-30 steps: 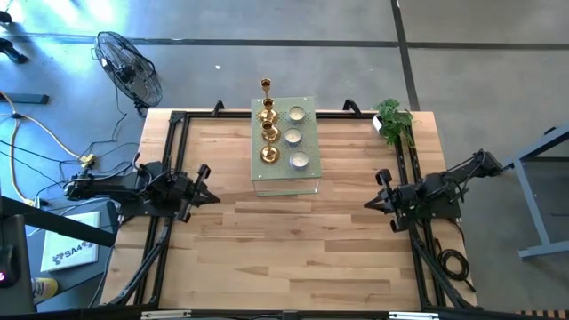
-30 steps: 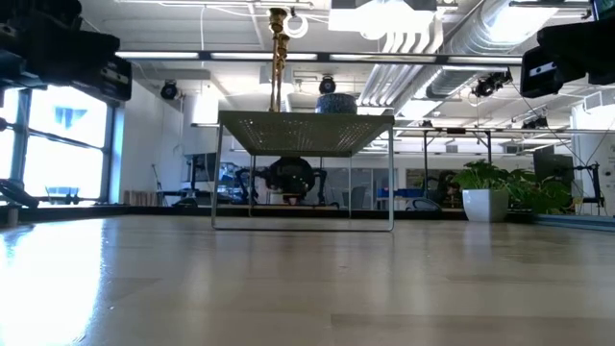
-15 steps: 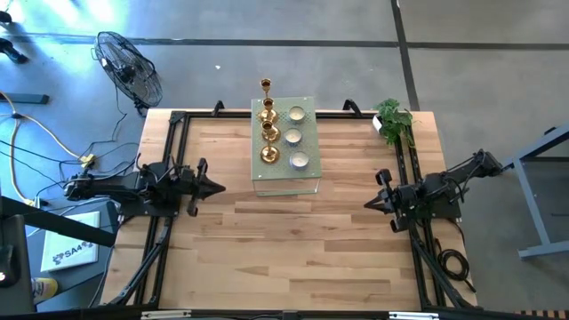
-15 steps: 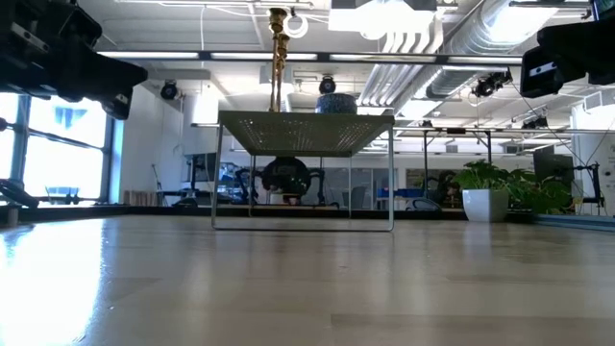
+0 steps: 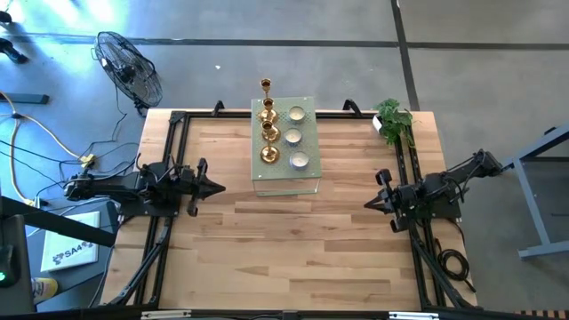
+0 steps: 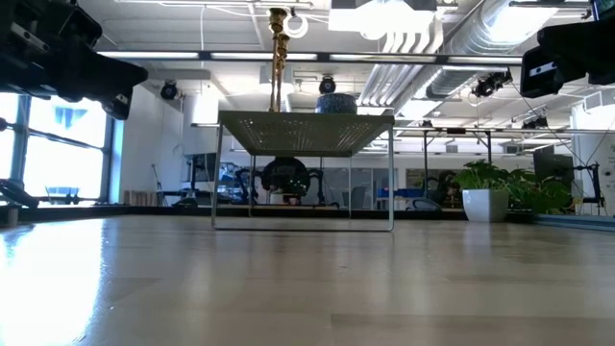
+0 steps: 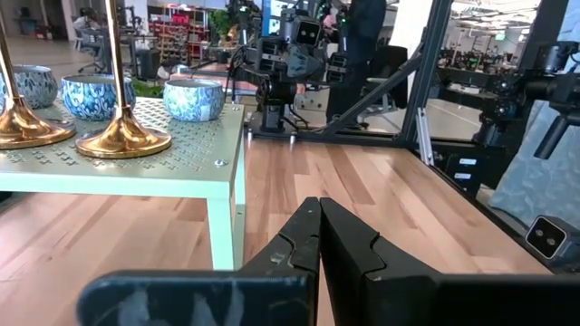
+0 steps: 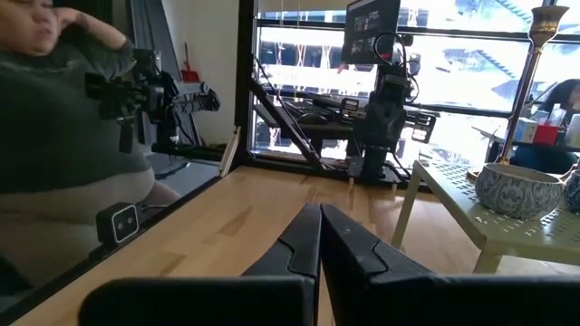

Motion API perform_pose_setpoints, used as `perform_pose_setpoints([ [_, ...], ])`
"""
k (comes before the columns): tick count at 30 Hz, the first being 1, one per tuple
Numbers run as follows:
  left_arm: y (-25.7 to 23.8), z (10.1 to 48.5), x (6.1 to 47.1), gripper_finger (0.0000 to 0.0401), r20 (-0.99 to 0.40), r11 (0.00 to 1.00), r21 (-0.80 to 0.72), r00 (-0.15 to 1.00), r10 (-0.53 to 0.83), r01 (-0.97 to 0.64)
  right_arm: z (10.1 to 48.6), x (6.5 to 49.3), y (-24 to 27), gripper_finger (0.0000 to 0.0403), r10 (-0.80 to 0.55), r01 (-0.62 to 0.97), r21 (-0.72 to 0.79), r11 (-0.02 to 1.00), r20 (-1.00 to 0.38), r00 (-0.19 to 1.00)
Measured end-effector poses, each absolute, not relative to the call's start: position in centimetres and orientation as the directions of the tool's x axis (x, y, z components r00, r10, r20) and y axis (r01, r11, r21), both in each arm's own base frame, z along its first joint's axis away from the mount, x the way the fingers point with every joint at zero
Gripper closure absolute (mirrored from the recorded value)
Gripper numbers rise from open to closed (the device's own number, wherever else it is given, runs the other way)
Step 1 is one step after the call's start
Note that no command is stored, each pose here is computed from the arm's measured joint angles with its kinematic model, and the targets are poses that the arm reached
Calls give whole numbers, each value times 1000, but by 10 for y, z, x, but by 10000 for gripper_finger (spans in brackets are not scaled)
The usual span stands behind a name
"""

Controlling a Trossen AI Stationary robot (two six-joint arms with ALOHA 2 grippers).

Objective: Pick & Place candle stick holders
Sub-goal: Return to Home Position

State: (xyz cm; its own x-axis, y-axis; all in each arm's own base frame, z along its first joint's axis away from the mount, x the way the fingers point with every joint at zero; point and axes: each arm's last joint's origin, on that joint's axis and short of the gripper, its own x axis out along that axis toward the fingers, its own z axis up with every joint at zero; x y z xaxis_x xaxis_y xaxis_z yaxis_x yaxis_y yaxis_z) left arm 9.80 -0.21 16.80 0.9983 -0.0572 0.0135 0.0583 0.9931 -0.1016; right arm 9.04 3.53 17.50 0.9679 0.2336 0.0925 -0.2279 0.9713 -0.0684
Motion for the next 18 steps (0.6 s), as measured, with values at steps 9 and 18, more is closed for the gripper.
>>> perform_pose_setpoints([
  [9,-2,168,98,400,13,993,-102,998,-58,59,175,90,35,397,234,-228,-68,971,92,968],
  [18,-2,168,98,400,13,993,-102,998,-59,60,175,90,35,398,234,-228,-68,971,92,968],
])
